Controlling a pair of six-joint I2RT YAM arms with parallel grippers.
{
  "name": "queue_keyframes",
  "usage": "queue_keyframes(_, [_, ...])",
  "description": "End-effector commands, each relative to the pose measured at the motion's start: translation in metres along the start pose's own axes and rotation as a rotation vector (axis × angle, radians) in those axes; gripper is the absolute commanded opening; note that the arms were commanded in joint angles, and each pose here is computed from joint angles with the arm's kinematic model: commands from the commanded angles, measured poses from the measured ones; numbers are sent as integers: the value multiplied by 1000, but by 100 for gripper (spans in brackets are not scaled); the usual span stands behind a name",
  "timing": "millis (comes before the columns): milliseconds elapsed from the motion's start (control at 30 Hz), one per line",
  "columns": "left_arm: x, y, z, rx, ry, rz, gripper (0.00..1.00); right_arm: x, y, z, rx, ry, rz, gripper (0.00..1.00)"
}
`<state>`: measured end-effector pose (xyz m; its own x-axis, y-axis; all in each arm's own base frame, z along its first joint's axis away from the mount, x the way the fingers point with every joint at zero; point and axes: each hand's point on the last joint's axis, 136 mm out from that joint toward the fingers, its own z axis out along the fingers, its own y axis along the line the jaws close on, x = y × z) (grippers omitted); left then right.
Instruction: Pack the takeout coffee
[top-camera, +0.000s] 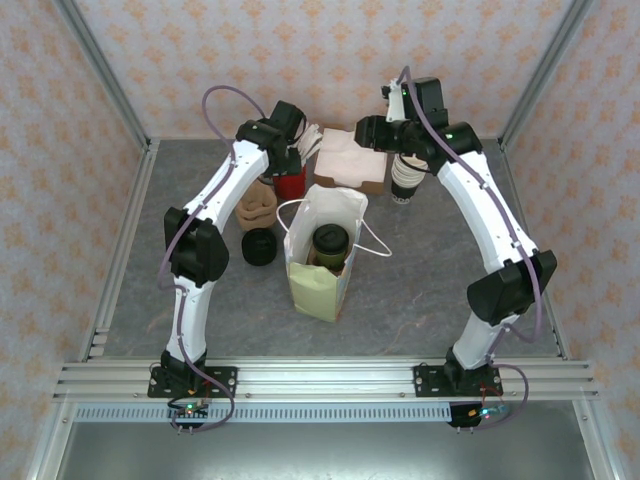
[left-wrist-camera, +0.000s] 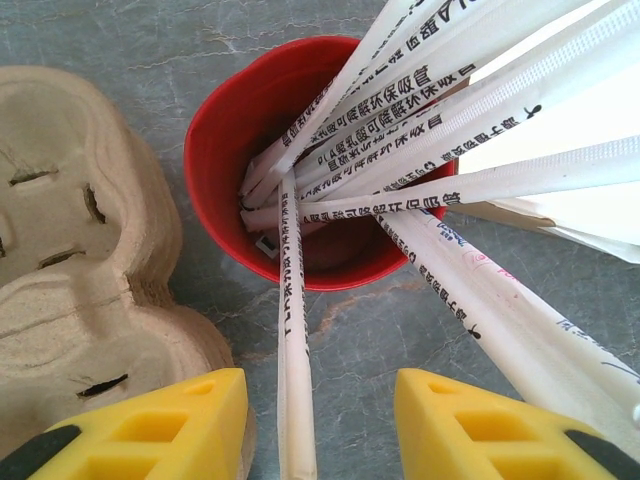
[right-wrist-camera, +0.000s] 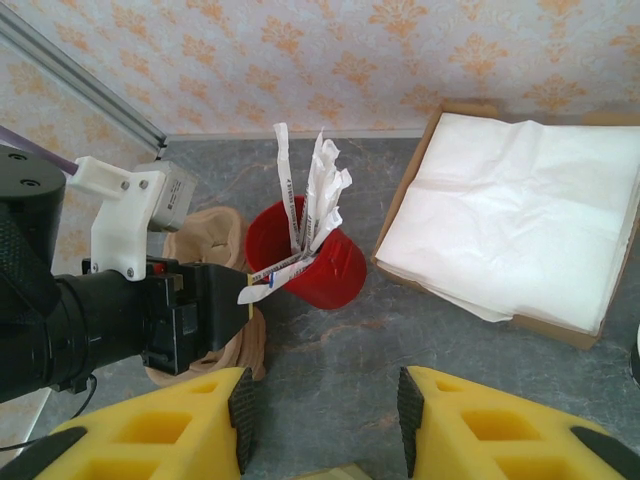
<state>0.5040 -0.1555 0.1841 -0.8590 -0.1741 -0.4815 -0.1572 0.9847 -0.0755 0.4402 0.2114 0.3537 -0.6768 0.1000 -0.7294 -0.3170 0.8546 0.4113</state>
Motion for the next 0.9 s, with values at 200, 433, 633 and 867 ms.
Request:
queue_keyframes(200, [-2,8,3,-59,-7,-19,40,0,-1,-25,24,-38,-33,45])
queue_keyframes(433, [1,11,9,-78,-1,-27,38,2,-4,-24,36,-36,-29,44])
queue_keyframes(633, [-1,7,10,-59,3,-31,32,6,-1,-22,13,-19,-42,43])
queue_keyframes(867, [-5,10,0,-69,-14,-23,22,7,-2,-21,20,-19,-45,43])
